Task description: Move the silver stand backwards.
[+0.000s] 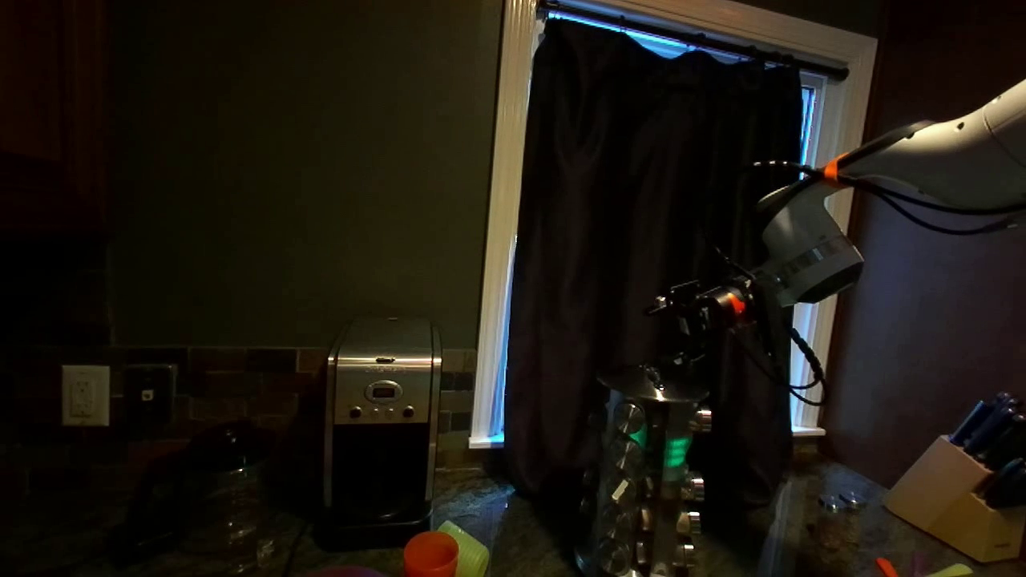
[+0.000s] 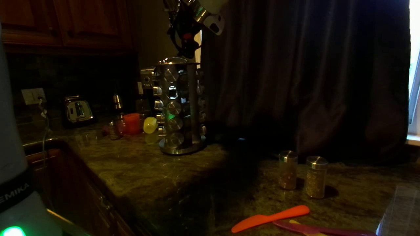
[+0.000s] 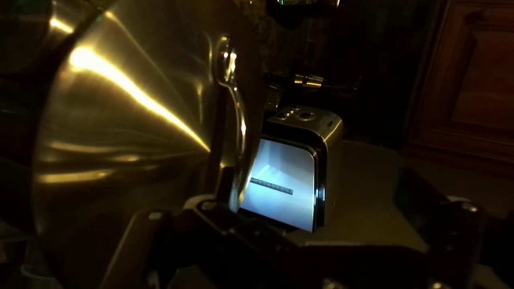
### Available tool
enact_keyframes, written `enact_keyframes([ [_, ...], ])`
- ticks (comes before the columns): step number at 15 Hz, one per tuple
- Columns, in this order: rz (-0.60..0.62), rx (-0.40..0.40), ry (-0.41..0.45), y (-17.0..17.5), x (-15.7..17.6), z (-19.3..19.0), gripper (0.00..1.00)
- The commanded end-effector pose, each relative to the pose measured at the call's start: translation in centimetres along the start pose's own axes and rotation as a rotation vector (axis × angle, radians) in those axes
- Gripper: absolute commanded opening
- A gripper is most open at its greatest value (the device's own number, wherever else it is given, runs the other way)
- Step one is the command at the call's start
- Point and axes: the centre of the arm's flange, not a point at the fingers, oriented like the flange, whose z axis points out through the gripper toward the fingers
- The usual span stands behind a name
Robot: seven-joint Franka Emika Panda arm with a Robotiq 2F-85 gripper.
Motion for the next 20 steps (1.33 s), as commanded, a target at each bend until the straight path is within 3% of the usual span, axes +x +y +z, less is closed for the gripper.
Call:
enact_keyframes([
  [1, 0.035, 0.003, 0.059, 0.7, -0.1, -0.1, 1.0],
  [8, 0.093, -0.05, 0.054, 1.6, -0.2, 1.4, 1.0],
  [20, 0.134, 0.01, -0.025, 0.4, -1.0, 3.5, 1.0],
])
